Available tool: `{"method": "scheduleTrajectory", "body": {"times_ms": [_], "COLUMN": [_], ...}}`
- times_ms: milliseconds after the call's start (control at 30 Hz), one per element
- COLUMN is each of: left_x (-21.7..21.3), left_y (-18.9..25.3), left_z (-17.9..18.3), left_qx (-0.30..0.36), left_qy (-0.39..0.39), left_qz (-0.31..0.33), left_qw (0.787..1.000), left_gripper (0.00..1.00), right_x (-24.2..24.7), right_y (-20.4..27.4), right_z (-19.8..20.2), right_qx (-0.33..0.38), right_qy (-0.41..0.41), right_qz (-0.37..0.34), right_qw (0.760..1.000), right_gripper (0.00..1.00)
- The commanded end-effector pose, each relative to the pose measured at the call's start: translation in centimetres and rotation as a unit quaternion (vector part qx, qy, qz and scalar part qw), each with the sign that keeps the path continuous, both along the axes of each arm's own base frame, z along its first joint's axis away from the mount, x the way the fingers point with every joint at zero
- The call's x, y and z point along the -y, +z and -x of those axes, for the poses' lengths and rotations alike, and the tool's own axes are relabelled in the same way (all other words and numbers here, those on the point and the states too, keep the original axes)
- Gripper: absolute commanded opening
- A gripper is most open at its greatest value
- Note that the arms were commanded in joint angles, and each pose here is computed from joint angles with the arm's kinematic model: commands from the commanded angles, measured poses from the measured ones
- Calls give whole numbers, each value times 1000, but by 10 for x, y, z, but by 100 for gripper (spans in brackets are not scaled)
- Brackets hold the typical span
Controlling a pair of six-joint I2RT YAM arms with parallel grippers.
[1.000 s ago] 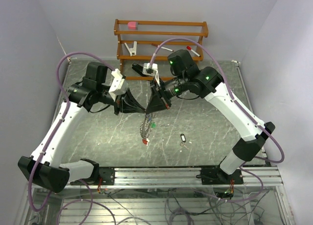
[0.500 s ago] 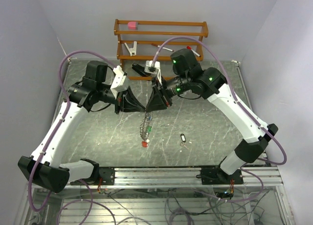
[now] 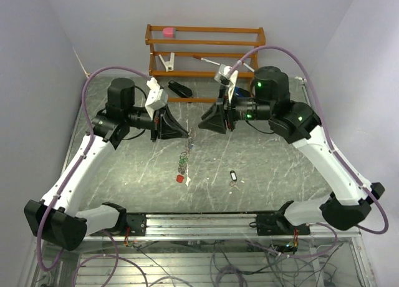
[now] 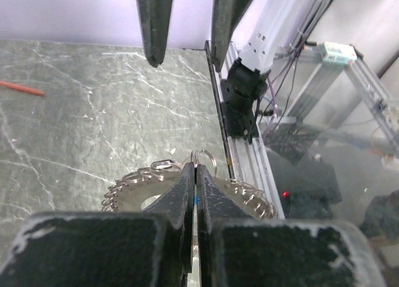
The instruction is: Put the keys on the keyring
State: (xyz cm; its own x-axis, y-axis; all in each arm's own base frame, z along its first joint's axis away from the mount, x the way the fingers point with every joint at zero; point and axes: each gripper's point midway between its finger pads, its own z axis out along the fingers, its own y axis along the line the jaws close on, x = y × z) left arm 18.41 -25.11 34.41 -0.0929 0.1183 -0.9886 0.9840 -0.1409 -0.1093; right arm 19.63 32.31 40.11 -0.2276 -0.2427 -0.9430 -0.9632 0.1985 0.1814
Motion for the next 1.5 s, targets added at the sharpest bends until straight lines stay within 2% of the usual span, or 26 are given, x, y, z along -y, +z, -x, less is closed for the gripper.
{"method": "scheduleTrajectory", "body": {"times_ms": [0, 133, 333, 733, 1133, 1467], "left_x": [5, 6, 3, 3, 3, 3], "left_y": [47, 76, 92, 90, 89, 92], "left_z": [-11, -15, -22, -22, -23, -22], "left_qx": [17, 30, 23, 14, 16, 7], "left_qy": [53, 84, 118, 121, 122, 123], "left_qz": [75, 156, 200, 199, 199, 206], "left_qw": [996, 984, 972, 972, 972, 971], "left_gripper": [7, 7, 7, 7, 7, 7], "right_x": [7, 10, 18, 11, -2, -13], "right_y": [-3, -24, -43, -20, -18, -22], "right_z": [-18, -17, -19, -33, -16, -18], "right_qx": [9, -9, 21, 71, 54, 61], "right_qy": [-61, -72, -96, -104, -41, -31], "right_qz": [-23, -20, -37, -74, -85, -95], "right_qw": [998, 997, 994, 989, 994, 993], "right_gripper": [35, 36, 40, 41, 41, 41]}}
